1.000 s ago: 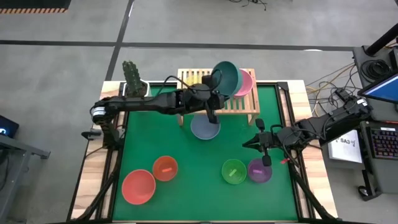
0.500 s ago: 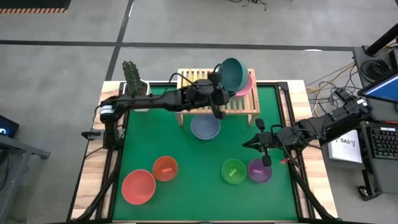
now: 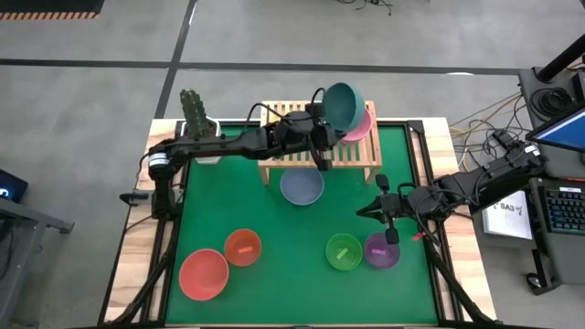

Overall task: Place and stack bowls onto a shelf
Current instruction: Stack the dark green bowl on top of the pink bowl on the shelf

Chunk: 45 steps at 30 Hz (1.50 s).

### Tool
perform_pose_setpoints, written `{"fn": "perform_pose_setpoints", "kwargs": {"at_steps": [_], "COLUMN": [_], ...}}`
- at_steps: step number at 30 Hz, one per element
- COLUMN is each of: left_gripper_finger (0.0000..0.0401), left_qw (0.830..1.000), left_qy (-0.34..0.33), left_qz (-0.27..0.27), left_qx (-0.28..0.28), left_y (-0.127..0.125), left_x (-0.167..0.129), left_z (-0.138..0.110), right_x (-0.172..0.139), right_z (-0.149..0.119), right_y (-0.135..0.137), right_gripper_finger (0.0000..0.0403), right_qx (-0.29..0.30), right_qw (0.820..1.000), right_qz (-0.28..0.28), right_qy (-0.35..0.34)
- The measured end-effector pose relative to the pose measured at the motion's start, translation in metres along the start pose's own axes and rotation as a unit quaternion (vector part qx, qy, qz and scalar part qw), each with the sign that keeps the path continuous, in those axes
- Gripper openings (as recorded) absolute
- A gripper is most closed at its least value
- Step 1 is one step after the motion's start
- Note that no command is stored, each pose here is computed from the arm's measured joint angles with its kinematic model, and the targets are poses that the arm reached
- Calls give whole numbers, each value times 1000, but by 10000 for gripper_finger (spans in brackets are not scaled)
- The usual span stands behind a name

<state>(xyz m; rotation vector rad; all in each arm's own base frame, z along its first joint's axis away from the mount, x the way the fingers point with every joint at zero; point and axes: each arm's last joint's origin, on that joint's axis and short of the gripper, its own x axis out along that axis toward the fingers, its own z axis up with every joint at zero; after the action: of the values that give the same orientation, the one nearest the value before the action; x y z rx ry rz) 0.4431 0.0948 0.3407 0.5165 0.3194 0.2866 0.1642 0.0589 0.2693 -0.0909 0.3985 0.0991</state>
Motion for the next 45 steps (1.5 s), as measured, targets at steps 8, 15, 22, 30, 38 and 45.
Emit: {"fn": "perform_pose_setpoints", "kwargs": {"at_steps": [8,15,22,30,38,45], "left_gripper_finger": [0,10,31,39,62,114], "left_qw": [1000,1000,1000,1000,999,999], "left_qy": [-4,-3,-3,-9,-19,-26], "left_qz": [1,5,13,9,6,13], "left_qx": [-24,-27,-27,-28,-29,-30], "left_y": [4,6,13,15,15,16], "left_x": [1,1,2,2,2,2], "left_z": [-1,-2,-6,-6,-4,-3], "right_x": [0,0,0,0,0,0], "right_z": [0,0,0,0,0,0], "right_y": [0,0,0,0,0,0], "right_gripper_finger": [9,9,9,9,9,9], "right_qx": [-1,-3,-2,-2,-2,-2], "right_qw": [1000,1000,1000,1000,1000,1000], "right_qz": [0,0,0,0,0,0], "right_qy": [0,0,0,0,0,0]}}
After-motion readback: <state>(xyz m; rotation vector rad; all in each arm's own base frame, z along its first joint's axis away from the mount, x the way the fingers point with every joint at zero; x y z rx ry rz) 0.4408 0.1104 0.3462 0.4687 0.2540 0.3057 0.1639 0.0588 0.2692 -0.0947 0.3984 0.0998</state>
